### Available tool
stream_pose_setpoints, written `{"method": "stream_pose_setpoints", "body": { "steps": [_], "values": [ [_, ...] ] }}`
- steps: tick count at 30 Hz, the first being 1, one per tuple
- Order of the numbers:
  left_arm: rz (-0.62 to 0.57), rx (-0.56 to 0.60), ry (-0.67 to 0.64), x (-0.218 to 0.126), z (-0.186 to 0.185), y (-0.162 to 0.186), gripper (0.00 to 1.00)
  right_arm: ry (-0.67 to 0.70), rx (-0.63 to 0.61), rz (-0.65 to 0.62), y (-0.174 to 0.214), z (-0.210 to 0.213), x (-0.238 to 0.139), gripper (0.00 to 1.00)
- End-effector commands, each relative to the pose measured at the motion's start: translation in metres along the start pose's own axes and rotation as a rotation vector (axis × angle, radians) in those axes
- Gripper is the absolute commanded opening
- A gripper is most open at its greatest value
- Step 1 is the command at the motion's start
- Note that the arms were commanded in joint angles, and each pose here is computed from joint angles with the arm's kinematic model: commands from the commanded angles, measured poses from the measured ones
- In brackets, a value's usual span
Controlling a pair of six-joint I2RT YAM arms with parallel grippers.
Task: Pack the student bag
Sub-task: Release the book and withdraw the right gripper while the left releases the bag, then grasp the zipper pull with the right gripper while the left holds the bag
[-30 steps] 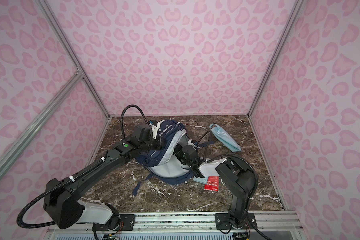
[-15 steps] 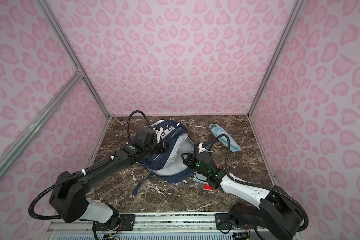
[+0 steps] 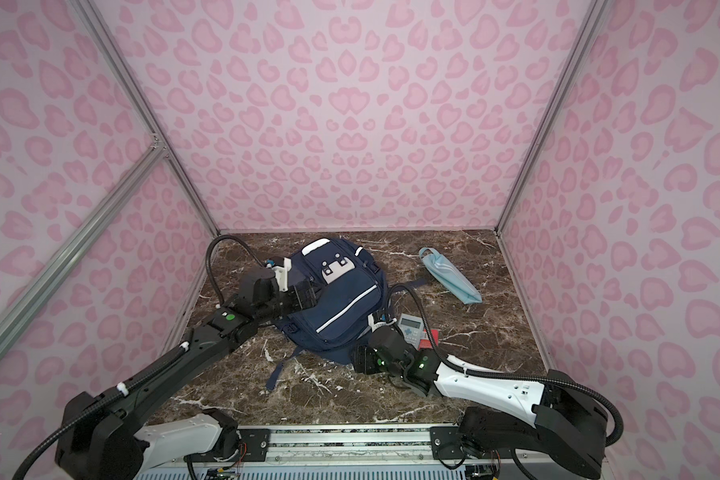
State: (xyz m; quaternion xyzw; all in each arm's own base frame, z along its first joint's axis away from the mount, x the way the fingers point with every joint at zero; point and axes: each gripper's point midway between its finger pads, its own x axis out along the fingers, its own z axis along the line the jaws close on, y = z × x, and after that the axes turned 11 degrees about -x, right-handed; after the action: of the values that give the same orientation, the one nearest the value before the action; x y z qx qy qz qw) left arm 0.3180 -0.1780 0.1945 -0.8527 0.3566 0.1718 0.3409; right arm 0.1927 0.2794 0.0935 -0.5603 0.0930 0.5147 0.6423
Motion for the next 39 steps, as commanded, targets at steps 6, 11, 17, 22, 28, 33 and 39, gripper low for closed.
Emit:
{"method": "stream_pose_setpoints", "body": {
  "steps": [6, 11, 17, 22, 28, 33, 39],
  "values": [
    [-0.130, -0.258, -0.121, -0.011, 0.108, 0.000, 0.87, 0.020, -0.012, -0.019, -0.003, 0.013, 0.044, 0.75],
    [-0.208, -0.227, -0.203, 0.010, 0.134, -0.016, 0.74, 0.080, -0.006, -0.031, -0.012, -0.007, 0.052, 0.72],
    [-0.230, -0.209, -0.323, 0.041, 0.164, -0.026, 0.64, 0.104, 0.014, -0.057, -0.027, -0.037, 0.050, 0.69],
    [-0.201, -0.225, -0.374, 0.064, 0.183, -0.019, 0.46, 0.121, -0.006, -0.073, -0.041, -0.051, 0.050, 0.68],
    [-0.087, -0.317, -0.234, 0.072, 0.159, 0.004, 0.03, 0.082, -0.068, -0.149, -0.033, -0.031, 0.029, 0.79],
    [-0.042, -0.377, -0.141, 0.061, 0.134, 0.014, 0.03, 0.045, -0.195, -0.075, -0.005, 0.020, 0.025, 0.82],
    [-0.045, -0.376, -0.121, 0.047, 0.124, 0.018, 0.03, -0.082, -0.248, -0.085, 0.000, 0.082, 0.059, 0.79]
  ]
}}
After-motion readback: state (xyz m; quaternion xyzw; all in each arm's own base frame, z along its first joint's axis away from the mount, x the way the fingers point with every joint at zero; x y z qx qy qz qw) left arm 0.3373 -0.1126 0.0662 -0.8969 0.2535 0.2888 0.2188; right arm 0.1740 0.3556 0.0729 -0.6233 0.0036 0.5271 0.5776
